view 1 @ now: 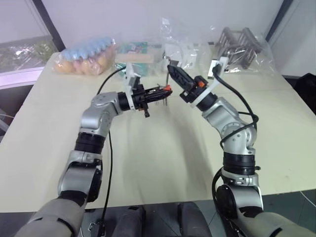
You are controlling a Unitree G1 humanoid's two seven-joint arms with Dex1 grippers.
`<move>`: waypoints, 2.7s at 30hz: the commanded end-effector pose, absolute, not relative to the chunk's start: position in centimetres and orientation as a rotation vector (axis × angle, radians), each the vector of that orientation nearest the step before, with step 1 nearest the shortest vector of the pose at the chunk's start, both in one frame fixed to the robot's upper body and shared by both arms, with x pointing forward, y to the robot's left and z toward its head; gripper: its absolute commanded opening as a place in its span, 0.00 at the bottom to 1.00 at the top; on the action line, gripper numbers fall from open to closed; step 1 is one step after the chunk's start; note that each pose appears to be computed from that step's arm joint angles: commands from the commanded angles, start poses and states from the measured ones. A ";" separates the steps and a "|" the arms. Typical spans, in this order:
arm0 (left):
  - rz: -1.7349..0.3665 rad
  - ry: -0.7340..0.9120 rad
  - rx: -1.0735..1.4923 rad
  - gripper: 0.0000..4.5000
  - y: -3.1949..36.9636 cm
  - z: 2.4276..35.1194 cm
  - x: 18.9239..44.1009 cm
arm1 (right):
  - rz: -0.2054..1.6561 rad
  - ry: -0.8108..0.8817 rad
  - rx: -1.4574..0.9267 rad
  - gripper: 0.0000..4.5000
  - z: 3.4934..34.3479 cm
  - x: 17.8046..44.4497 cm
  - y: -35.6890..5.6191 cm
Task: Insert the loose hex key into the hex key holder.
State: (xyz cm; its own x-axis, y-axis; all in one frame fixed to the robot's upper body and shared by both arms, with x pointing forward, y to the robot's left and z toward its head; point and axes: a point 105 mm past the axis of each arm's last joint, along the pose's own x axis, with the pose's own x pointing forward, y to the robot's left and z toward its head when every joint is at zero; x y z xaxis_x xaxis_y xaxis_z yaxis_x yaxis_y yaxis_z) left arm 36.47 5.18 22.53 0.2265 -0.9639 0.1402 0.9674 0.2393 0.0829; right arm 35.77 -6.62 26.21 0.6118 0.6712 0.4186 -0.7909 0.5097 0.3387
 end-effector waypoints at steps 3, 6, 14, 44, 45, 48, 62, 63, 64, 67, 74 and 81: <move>-1.348 -0.210 0.030 0.00 5.2 23.2 36.0 | 0.902 -0.301 0.551 0.01 27.4 35.3 -6.8; -1.353 -0.200 0.052 0.00 5.2 22.8 35.9 | 0.903 -0.301 0.555 0.01 27.4 35.3 -6.8; -1.332 -0.208 0.049 0.00 5.4 22.9 36.3 | 0.905 -0.297 0.564 0.01 27.2 35.3 -6.7; -1.343 -0.244 0.049 0.00 5.8 24.3 35.9 | 0.891 -0.247 0.581 0.01 25.0 35.3 -6.6; -1.338 -0.249 0.034 0.00 5.8 24.5 36.0 | 0.890 -0.247 0.573 0.01 24.9 35.4 -6.6; -1.316 -0.261 -0.023 0.00 6.2 25.3 36.3 | 0.897 -0.248 0.548 0.01 24.8 35.4 -6.8; -1.326 -0.248 0.115 0.00 5.2 24.8 36.5 | 1.027 -0.176 0.462 0.01 23.3 34.2 -6.5; -1.334 -0.246 0.137 0.00 5.1 24.6 36.4 | 1.027 -0.175 0.460 0.01 23.3 34.2 -6.5; -1.342 -0.245 0.163 0.00 5.0 24.4 36.3 | 1.027 -0.174 0.459 0.01 23.3 34.3 -6.5; -1.356 -0.245 0.207 0.00 4.8 24.1 36.2 | 1.026 -0.174 0.458 0.01 23.2 34.5 -6.5; -1.340 -0.251 0.195 0.00 5.1 24.2 36.6 | 1.025 -0.174 0.459 0.01 23.2 34.5 -6.6; -1.302 -0.238 0.161 0.00 5.8 24.0 37.4 | 1.035 -0.177 0.459 0.01 23.3 34.3 -6.8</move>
State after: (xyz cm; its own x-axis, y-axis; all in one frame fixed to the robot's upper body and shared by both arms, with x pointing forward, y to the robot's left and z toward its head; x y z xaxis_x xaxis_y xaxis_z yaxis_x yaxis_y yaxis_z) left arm 37.59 5.92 20.93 0.2641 -0.9645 0.0032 0.9514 0.2611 0.1632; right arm 34.68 -7.32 23.32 0.5328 0.7664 0.3588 -0.8441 0.4512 0.2897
